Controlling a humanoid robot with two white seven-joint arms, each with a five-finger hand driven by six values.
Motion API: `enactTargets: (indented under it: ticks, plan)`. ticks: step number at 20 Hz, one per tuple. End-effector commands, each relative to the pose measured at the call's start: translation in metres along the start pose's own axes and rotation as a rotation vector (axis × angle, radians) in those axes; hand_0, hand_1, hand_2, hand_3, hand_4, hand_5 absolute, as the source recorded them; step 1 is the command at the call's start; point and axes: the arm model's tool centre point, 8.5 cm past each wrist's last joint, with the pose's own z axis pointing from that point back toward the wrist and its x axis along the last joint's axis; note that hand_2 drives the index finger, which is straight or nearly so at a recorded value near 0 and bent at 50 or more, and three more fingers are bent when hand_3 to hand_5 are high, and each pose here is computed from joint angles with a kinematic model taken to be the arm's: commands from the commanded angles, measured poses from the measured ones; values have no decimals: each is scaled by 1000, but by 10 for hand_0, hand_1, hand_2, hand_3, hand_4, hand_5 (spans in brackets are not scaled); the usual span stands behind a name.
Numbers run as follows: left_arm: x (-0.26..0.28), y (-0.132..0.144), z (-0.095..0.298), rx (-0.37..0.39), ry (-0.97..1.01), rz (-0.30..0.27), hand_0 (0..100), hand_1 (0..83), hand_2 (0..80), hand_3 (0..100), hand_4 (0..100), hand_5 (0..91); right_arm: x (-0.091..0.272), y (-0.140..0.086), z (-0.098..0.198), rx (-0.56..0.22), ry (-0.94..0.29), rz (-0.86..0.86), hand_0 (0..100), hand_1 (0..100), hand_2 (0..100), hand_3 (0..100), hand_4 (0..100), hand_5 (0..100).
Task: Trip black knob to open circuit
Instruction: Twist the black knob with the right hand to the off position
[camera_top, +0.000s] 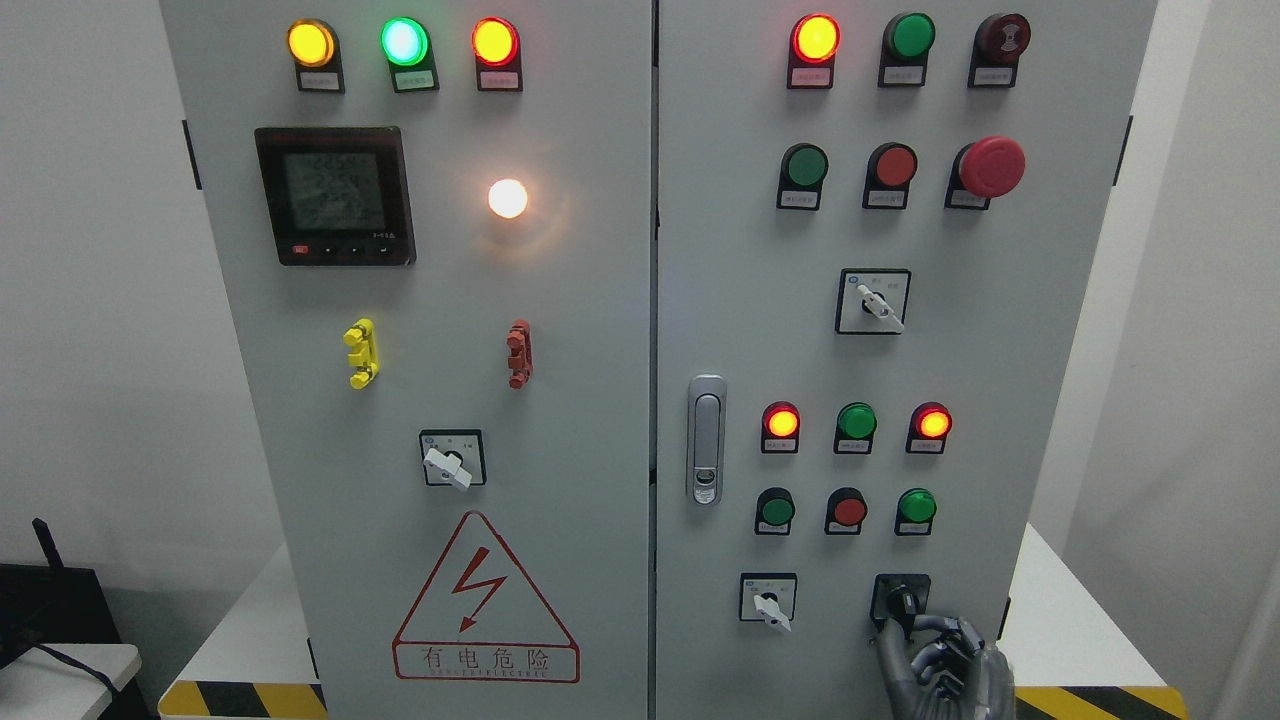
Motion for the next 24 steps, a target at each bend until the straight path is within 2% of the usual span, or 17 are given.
enactTargets:
  ticks: [1, 24]
  plan:
    - [5, -1, 0, -5, -9, -34, 120, 389, 0, 0, 0, 0, 1, 7, 2, 23, -3, -1, 474, 726, 592, 899, 921, 983]
    - [5, -1, 0, -5, -9, -32, 120, 389, 0, 0, 0, 0, 1, 11, 3, 39, 8, -31, 488, 722, 611, 924, 943, 988]
